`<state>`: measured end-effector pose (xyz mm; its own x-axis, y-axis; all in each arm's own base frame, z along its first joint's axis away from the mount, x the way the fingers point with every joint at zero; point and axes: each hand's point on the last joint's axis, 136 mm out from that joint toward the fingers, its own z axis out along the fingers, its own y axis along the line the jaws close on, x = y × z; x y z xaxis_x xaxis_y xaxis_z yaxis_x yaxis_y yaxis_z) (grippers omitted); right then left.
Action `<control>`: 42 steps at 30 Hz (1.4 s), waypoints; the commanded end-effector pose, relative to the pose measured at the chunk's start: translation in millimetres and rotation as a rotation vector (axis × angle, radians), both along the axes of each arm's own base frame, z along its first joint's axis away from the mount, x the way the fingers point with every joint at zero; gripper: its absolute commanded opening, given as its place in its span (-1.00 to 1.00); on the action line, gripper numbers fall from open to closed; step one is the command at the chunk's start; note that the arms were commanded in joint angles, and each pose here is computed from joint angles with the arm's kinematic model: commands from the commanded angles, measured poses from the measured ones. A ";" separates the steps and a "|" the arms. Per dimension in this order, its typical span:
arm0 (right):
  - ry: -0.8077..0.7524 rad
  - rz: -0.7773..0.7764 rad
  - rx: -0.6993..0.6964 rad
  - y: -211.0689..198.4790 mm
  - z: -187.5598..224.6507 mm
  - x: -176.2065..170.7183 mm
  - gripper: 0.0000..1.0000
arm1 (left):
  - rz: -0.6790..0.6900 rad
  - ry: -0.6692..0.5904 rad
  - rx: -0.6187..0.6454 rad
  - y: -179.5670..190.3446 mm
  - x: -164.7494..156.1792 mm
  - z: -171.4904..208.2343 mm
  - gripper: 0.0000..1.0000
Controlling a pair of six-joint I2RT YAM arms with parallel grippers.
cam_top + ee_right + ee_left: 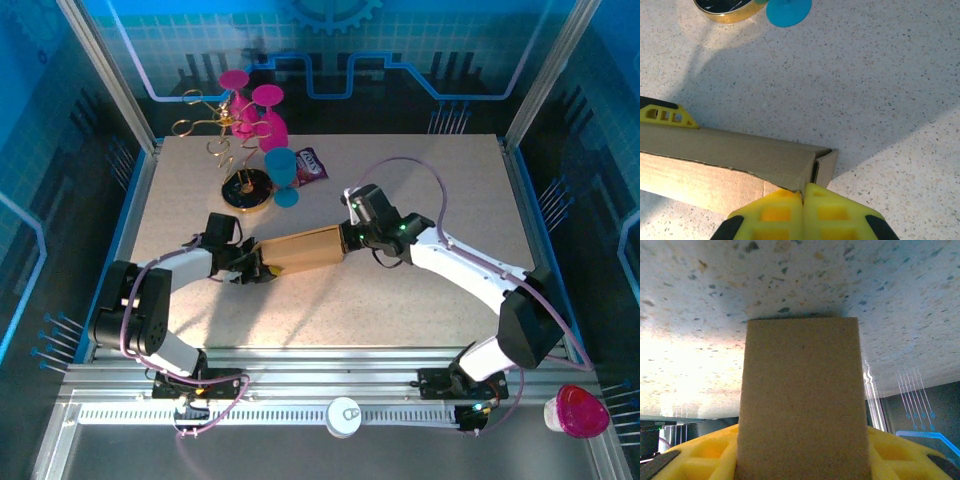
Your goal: Fold the paper box
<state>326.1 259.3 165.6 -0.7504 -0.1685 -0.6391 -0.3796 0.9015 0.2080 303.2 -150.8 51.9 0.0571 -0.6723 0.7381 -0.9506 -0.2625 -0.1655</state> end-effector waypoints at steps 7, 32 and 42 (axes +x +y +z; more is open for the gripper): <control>0.002 0.001 -0.065 -2.3 -32.5 -16.8 -1.00 | 0.067 0.051 -0.012 9.8 7.0 -18.9 0.06; 0.005 -0.022 -0.125 2.7 -32.6 -2.0 -1.00 | -0.094 -0.201 0.243 79.7 -15.0 50.3 0.68; 0.012 -0.030 -0.140 2.7 -32.4 -0.2 -1.00 | -0.490 -0.496 0.820 124.9 -20.4 136.2 0.11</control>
